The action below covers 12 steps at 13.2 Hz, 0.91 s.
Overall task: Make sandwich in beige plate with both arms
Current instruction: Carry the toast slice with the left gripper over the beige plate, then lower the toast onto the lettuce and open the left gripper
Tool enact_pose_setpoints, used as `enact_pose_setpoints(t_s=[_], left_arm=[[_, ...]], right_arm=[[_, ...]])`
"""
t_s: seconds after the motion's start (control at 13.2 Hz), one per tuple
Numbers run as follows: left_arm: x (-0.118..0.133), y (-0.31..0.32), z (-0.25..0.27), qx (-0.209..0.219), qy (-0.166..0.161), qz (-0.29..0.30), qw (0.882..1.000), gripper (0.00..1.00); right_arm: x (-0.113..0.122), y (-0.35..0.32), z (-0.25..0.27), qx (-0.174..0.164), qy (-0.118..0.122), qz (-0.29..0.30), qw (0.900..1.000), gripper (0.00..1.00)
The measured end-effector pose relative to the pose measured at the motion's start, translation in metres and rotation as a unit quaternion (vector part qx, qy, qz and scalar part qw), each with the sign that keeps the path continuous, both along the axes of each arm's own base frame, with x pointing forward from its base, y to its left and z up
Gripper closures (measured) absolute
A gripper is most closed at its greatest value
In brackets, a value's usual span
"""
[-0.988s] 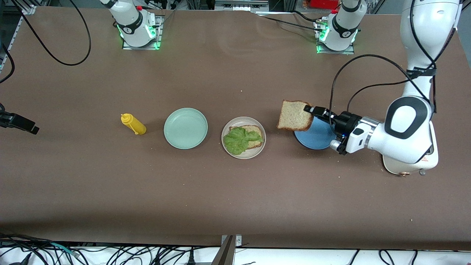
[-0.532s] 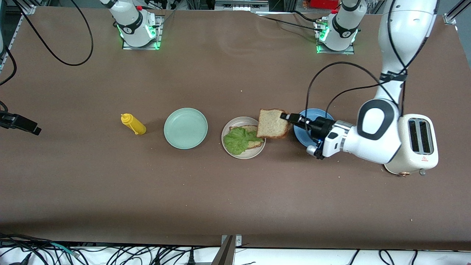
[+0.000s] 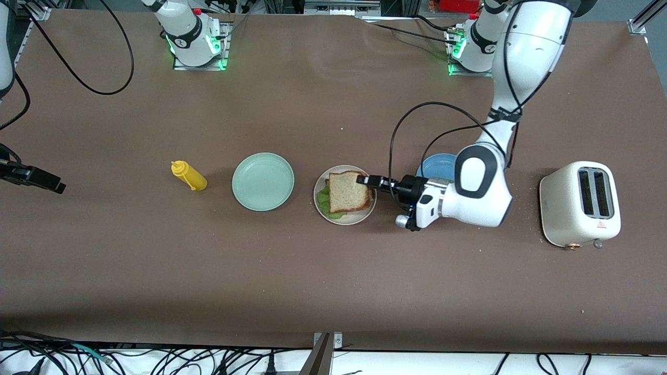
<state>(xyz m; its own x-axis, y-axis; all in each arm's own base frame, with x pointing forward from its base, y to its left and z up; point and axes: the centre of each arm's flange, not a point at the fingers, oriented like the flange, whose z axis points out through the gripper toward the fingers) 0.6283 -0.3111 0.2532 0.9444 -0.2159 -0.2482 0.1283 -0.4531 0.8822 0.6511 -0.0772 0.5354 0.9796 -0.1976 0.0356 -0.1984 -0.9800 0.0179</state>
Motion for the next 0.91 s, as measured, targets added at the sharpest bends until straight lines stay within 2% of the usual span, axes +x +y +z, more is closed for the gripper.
enact_pose_setpoints(t_s=[0.23,0.84,0.91], left_arm=[[-0.015,-0.031,-0.026,0.017,-0.003,-0.001,1.0,0.91],[-0.027,-0.022,-0.051,0.03,0.019,-0.001,0.999,0.91],[-0.028,-0.021,-0.053,0.033,0.02,-0.003,0.999,0.88]], right_arm=[[0.0,-0.002,-0.002,0.0,0.001,-0.001,1.0,0.0],[-0.003,-0.016,0.004,-0.009,-0.002,-0.012,1.0,0.0],[-0.003,-0.017,0.004,-0.011,-0.001,-0.012,1.0,0.0]])
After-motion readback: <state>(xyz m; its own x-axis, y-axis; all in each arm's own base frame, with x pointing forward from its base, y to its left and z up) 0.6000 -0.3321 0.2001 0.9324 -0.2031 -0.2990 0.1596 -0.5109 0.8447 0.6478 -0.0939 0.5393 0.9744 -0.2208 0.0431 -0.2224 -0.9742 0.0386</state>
